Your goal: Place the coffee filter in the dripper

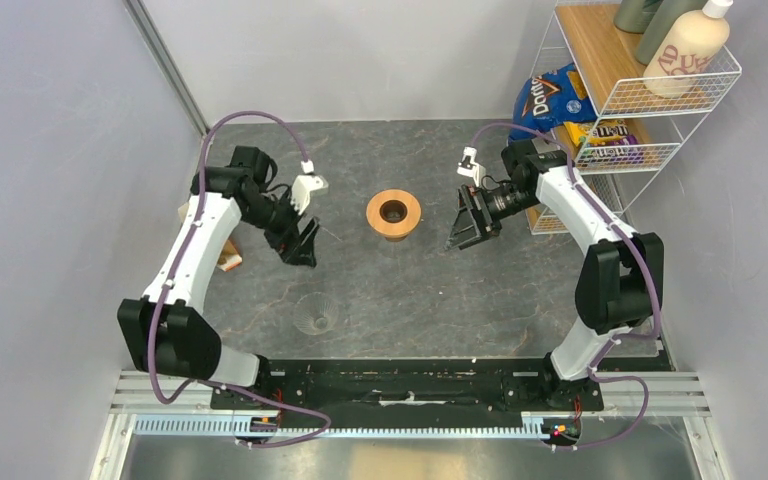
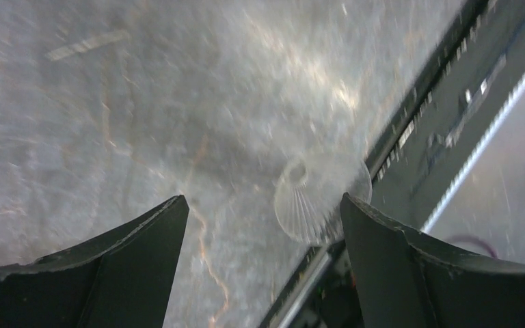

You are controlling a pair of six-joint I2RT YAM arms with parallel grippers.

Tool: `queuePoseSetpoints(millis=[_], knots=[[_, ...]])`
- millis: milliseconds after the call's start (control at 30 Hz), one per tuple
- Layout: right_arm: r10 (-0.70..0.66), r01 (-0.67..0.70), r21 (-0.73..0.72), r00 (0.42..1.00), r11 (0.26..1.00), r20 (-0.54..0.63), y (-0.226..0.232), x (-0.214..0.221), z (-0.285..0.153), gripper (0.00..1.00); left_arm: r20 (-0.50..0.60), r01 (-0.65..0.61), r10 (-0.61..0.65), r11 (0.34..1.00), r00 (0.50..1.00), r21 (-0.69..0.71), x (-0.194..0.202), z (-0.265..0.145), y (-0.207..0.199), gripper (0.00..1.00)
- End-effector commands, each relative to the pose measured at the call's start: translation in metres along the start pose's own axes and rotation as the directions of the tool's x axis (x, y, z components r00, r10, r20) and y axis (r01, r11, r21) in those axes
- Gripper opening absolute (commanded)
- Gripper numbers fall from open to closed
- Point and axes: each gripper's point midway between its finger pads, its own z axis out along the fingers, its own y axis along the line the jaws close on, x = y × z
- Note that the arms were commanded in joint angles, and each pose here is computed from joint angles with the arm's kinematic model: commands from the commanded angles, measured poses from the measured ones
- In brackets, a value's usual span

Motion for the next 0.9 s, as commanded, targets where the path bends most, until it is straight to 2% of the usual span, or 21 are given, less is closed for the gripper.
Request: queuePoseSetpoints(millis=[0, 67, 200, 500, 733, 867], knots=[[-0.103, 0.102, 0.017, 0.995, 0.995, 0.011, 0.019, -0.002, -0.010, 0.99, -0.197, -0.121, 0.163, 0.971, 0.967, 0.209, 0.060, -0.013, -0.033, 0.91], [-0.109, 0.109, 0.022, 0.994, 0.994, 0.009, 0.020, -0.001, -0.010, 0.99, -0.222, -0.103, 0.150, 0.973, 0.964, 0.208, 0.068, -0.007, -0.030, 0.90], [-0.118, 0.118, 0.037, 0.993, 0.992, 0.007, 0.022, 0.001, -0.012, 0.99, -0.205, -0.104, 0.147, 0.973, 0.968, 0.208, 0.075, 0.008, -0.030, 0.90], [-0.130, 0.130, 0.050, 0.991, 0.990, 0.007, 0.025, 0.005, -0.015, 0.99, -0.203, -0.192, 0.217, 0.972, 0.955, 0.135, 0.092, 0.040, -0.010, 0.82], [-0.133, 0.133, 0.065, 0.991, 0.989, 0.000, 0.024, 0.005, -0.016, 0.99, -0.194, -0.187, 0.224, 0.963, 0.955, 0.192, 0.096, 0.061, -0.019, 0.69], [-0.131, 0.131, 0.065, 0.991, 0.989, -0.003, 0.023, 0.007, -0.016, 0.99, -0.185, -0.184, 0.223, 0.961, 0.957, 0.206, 0.096, 0.070, -0.024, 0.58]])
